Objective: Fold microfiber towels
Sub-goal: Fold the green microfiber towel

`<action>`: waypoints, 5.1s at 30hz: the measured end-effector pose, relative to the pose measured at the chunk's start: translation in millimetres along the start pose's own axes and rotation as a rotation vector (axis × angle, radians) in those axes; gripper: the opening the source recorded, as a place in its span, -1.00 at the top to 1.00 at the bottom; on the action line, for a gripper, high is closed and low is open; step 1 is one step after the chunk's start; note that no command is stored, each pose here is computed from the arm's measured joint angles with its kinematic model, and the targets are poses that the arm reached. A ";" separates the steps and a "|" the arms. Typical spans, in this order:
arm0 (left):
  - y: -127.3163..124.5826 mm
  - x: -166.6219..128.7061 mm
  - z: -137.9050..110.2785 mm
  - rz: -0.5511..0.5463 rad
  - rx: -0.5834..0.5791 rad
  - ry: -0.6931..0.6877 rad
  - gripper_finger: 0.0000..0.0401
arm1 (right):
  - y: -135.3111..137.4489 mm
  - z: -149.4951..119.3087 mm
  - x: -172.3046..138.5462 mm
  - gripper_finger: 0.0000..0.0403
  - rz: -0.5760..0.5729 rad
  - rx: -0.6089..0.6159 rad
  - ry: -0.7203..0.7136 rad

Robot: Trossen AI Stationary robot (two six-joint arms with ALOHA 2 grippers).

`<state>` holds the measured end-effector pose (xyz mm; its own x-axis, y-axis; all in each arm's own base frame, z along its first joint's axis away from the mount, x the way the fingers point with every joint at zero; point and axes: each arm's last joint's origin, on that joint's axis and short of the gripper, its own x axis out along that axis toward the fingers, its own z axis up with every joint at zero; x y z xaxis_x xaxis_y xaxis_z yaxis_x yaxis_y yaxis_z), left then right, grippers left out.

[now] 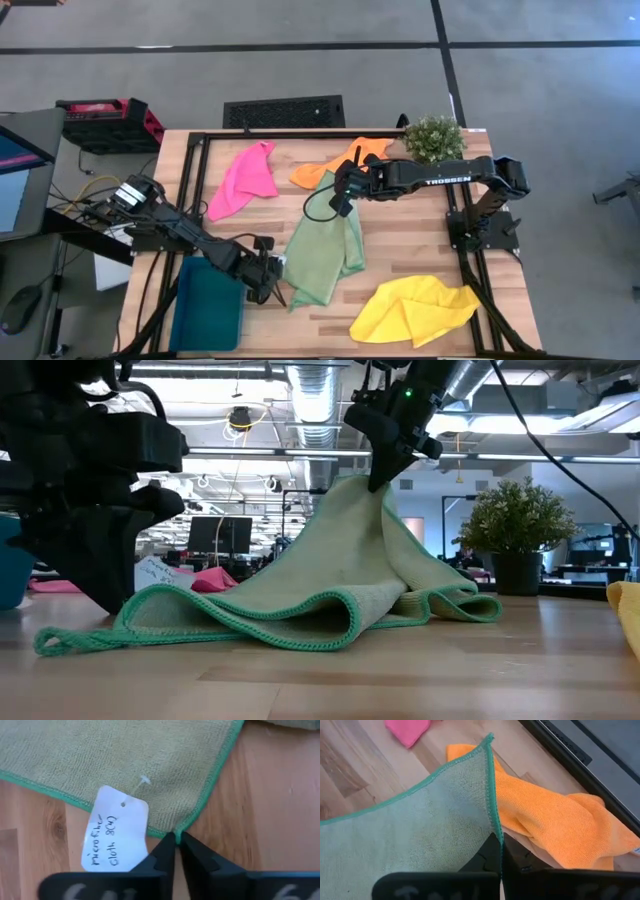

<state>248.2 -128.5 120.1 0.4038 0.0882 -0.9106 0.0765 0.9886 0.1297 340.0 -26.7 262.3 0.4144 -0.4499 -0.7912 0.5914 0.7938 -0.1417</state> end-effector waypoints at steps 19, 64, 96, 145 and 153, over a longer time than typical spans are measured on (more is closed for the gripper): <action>30.4 -79.9 4.6 0.196 -0.089 -0.265 1.00 | 2.7 -4.0 -44.5 0.96 0.057 -0.019 -0.084; 172.8 -225.3 50.4 0.894 0.078 -0.412 1.00 | -36.9 7.6 -88.5 0.95 -0.383 0.029 -0.385; 30.1 -109.7 33.8 0.020 0.208 -0.030 1.00 | 55.8 -136.9 -87.8 0.96 0.227 -0.030 0.056; 54.8 -81.2 36.4 0.736 0.066 -0.039 1.00 | 47.5 -135.9 -40.2 0.95 -0.073 -0.088 -0.142; 78.2 -75.7 35.0 0.698 -0.076 0.045 1.00 | 35.7 -126.9 -29.8 0.95 -0.104 -0.029 -0.094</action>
<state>255.5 -62.1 212.9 0.2968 0.7087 -0.6400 -0.2514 0.7046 0.6636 261.0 66.9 205.2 0.4154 -0.5656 -0.7124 0.6151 0.7516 -0.2382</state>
